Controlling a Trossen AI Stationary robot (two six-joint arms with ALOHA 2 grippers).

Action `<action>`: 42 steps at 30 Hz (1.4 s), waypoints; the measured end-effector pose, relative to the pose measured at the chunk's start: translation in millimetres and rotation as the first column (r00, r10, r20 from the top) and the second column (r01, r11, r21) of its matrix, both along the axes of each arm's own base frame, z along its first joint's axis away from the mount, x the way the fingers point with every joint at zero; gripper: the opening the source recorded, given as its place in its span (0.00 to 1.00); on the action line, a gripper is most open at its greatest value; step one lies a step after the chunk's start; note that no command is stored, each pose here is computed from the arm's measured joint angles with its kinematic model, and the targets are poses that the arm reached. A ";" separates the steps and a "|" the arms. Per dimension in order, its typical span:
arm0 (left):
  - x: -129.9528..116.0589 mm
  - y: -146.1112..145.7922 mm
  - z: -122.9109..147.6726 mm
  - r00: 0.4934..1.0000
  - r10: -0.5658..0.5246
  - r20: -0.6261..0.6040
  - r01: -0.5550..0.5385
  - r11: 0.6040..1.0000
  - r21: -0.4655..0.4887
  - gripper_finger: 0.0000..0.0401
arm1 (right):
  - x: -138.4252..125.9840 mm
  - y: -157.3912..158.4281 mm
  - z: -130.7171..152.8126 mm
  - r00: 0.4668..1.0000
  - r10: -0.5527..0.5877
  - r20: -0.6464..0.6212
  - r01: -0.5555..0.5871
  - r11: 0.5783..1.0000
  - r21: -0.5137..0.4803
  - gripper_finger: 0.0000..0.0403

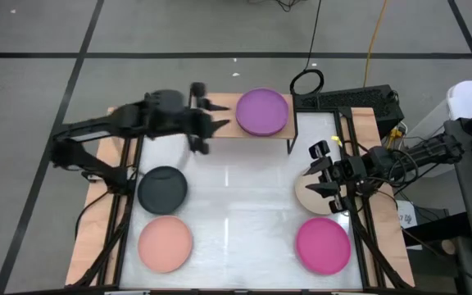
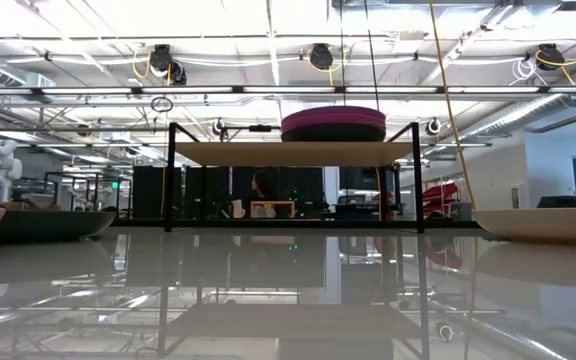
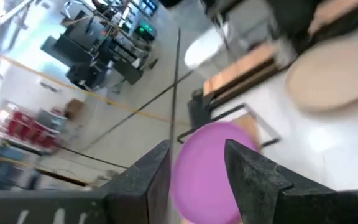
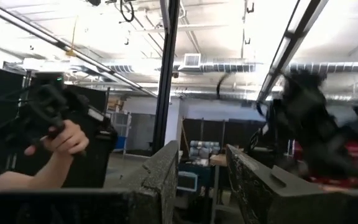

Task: Place and stack plates onto a shelf
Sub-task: Put the light brown plate on the shelf

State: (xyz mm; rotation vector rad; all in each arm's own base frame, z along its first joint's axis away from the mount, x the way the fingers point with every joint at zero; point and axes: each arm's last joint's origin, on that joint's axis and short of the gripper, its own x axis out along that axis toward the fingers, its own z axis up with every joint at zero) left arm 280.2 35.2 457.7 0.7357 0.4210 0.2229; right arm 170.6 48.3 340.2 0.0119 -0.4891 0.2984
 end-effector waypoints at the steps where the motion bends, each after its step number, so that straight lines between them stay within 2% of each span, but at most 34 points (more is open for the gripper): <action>1: -11.7 -4.0 5.9 1.000 -0.008 0.023 0.009 0.999 -0.045 0.39 | 0.1 0.0 -0.8 1.000 0.005 -0.014 -0.005 1.000 0.006 0.29; 3: -34.5 -10.9 16.4 0.997 -0.044 0.069 0.053 0.989 -0.137 0.39 | 0.8 -0.2 -3.6 0.999 0.001 -0.055 0.000 1.000 0.013 0.29; 5: -53.6 -17.2 23.0 0.989 -0.084 0.122 0.109 0.970 -0.217 0.39 | 2.5 -1.5 -7.5 0.993 -0.049 -0.111 0.051 0.998 0.022 0.29; 9: -75.6 -26.8 11.5 0.972 -0.097 0.213 0.154 0.950 -0.271 0.39 | 7.3 -5.0 -6.5 0.946 -0.193 -0.262 0.203 0.979 0.013 0.29; 12: -82.0 -29.5 -15.5 0.969 -0.071 0.237 0.141 0.945 -0.296 0.39 | 10.6 -6.4 -0.4 0.891 -0.267 -0.368 0.276 0.961 -0.030 0.29; 18: -94.8 -32.5 -73.2 0.943 -0.035 0.331 0.175 0.899 -0.402 0.39 | 17.7 -8.0 5.7 0.741 -0.350 -0.573 0.372 0.924 -0.083 0.29; 21: -96.4 -34.8 -110.4 0.931 -0.045 0.361 0.202 0.890 -0.409 0.39 | 28.6 -10.3 4.8 0.680 -0.363 -0.637 0.417 0.906 -0.071 0.29; 24: -99.1 -34.5 -140.6 0.900 -0.030 0.435 0.229 0.882 -0.413 0.39 | 43.3 -10.1 3.5 0.637 -0.331 -0.696 0.387 0.919 -0.082 0.29; 27: -103.7 -34.3 -162.6 0.856 -0.003 0.518 0.271 0.855 -0.442 0.39 | 53.9 -9.7 -3.3 0.555 -0.322 -0.767 0.372 0.921 -0.117 0.29; 31: -108.5 -34.7 -183.7 0.814 0.018 0.581 0.313 0.828 -0.464 0.39 | 58.6 -12.2 -18.3 0.420 -0.319 -0.850 0.397 0.906 -0.144 0.29; 34: -110.0 -34.7 -195.2 0.811 0.024 0.584 0.318 0.821 -0.475 0.39 | 55.8 -11.7 -34.7 0.313 -0.234 -0.920 0.378 0.920 -0.105 0.29; 37: -110.1 -34.7 -199.7 0.819 0.027 0.573 0.312 0.817 -0.485 0.39 | 49.2 -7.6 -57.3 0.181 -0.122 -0.976 0.349 0.935 -0.053 0.29; 42: -110.1 -34.7 -199.7 0.819 0.029 0.573 0.313 0.815 -0.488 0.39 | 38.8 -3.5 -97.4 0.051 -0.011 -0.999 0.453 0.892 0.013 0.29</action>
